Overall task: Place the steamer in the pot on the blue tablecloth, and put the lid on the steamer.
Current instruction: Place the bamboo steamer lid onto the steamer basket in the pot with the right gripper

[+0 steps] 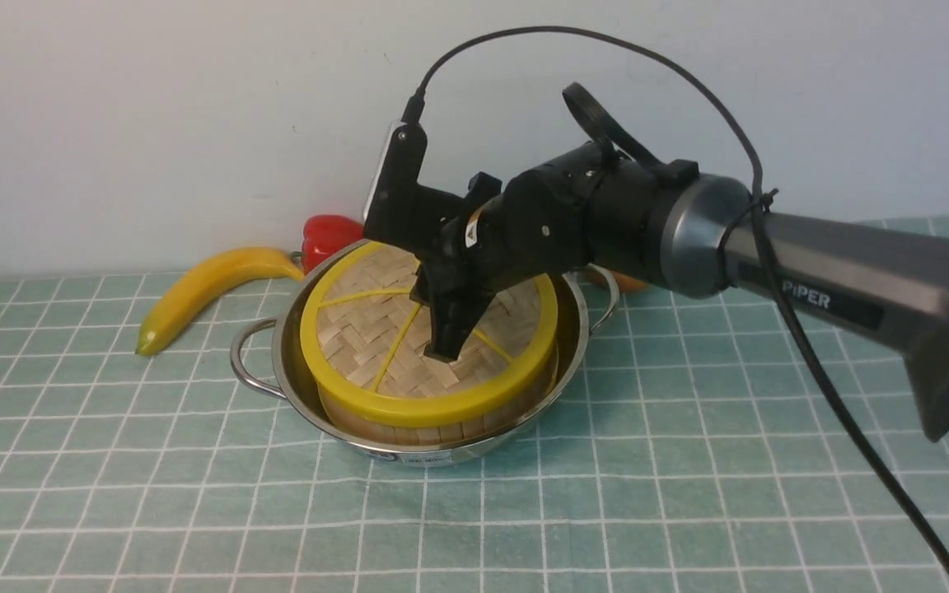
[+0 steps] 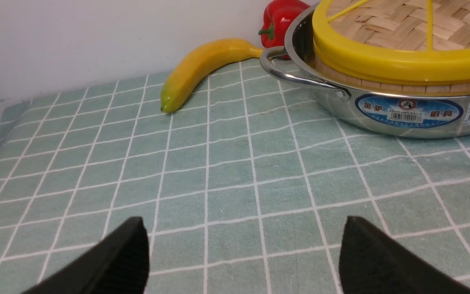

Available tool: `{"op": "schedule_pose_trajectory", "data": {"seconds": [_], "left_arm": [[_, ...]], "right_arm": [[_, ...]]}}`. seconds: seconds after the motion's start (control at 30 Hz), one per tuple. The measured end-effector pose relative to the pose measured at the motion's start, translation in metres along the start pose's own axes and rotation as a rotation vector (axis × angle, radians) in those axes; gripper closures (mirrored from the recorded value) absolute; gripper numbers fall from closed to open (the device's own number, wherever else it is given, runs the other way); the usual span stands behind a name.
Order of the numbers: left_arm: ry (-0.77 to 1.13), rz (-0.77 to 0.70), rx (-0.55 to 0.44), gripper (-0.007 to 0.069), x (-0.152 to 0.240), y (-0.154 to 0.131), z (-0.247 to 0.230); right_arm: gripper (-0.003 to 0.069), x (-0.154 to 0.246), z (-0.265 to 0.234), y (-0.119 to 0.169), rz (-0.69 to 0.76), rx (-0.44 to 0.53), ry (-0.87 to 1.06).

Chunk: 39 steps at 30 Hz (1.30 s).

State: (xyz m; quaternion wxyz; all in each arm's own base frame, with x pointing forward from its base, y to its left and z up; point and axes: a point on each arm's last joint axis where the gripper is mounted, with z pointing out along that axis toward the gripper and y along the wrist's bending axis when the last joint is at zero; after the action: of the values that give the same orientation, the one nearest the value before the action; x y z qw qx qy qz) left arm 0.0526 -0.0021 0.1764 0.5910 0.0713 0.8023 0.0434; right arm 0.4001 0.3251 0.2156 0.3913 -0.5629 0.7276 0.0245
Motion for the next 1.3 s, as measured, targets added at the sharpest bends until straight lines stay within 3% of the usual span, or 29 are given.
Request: {"op": "schedule_pose_trajectory", "data": {"seconds": [1.3], "left_arm": [[0.000,0.000,0.000,0.0047,0.000,0.000,0.000]], "right_arm": [[0.0512,-0.010,-0.016,-0.007,-0.005,0.032,-0.038]]}}
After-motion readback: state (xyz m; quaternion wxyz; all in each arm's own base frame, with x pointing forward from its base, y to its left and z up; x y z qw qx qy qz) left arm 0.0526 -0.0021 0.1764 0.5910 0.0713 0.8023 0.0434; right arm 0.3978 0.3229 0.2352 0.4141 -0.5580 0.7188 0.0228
